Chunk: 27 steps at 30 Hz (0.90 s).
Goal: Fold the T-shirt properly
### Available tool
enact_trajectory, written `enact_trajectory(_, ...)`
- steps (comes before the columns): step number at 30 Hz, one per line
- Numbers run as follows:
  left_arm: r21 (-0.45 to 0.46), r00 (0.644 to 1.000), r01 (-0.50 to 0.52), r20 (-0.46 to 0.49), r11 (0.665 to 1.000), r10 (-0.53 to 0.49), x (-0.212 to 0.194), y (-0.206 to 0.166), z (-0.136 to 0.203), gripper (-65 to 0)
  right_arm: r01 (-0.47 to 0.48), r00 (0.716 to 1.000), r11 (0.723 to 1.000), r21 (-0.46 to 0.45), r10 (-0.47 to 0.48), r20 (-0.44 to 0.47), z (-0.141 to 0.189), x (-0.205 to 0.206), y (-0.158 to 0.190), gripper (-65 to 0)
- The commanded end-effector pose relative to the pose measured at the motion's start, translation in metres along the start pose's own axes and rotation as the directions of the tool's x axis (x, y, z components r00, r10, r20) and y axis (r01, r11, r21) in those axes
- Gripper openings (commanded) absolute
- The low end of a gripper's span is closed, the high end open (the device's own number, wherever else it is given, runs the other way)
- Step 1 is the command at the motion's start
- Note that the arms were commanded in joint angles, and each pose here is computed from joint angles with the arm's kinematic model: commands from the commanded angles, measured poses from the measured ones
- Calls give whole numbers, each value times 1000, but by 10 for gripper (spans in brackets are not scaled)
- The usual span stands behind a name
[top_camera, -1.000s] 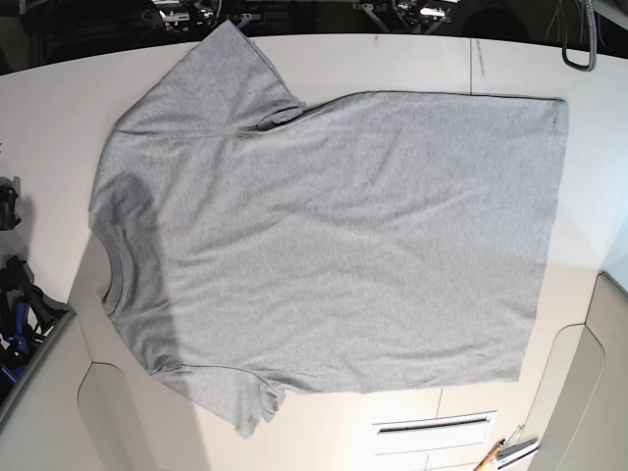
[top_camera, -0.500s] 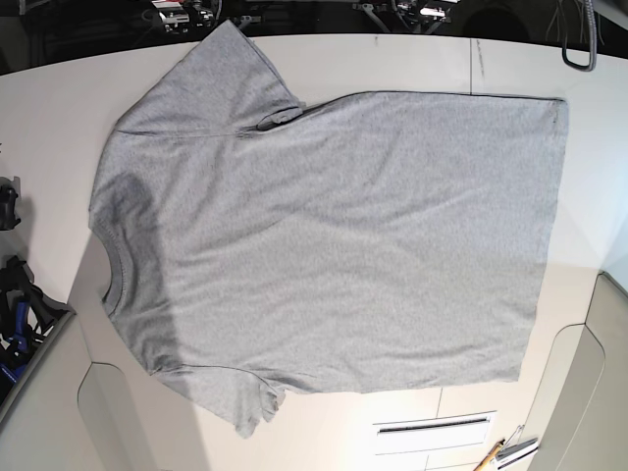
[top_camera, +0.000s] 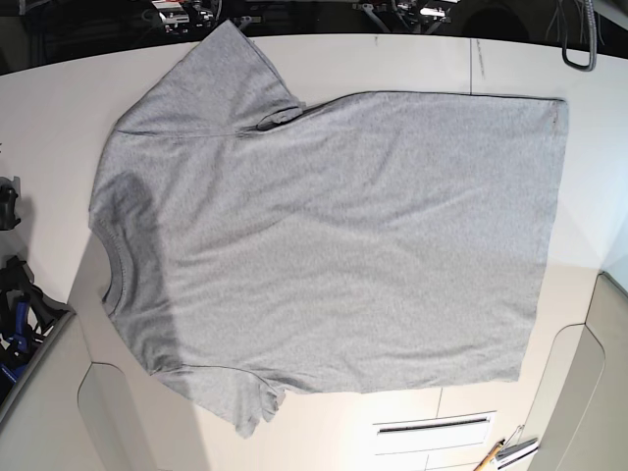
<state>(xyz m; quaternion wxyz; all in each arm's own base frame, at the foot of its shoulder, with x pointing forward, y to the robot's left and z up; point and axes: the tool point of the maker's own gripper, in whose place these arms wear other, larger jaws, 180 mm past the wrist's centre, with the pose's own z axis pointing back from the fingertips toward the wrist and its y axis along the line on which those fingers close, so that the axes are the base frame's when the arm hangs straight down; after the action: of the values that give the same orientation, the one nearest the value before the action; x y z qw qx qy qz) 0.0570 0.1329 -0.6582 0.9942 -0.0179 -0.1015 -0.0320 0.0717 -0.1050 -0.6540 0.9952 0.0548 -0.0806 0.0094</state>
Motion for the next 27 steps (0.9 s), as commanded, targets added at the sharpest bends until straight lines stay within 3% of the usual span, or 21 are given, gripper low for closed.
enact_trajectory(1,-3,1000,-2,12,1000,2,5,0,0,-650,-8,1000,1000,2,8,20,0,8,-2,-650)
enact_trajectory(7,5,1000,0,6,1000,0,1,5,1,-650,-8,1000,1000,-4,8,8,1,0,-6,-650)
enact_trajectory(16,52,999,-38,-11,998,38,-38,38,14,-650,-26,1000,999,-41,26,11,14,-31,-32,-650)
enact_trajectory(23,84,999,-46,-1,995,46,-90,73,51,-650,-75,995,995,-69,79,65,42,-50,-57,-650)
enact_trajectory(27,19,1000,1,-13,1000,-1,-126,86,88,-650,-125,986,991,-39,128,106,71,-65,-59,-650)
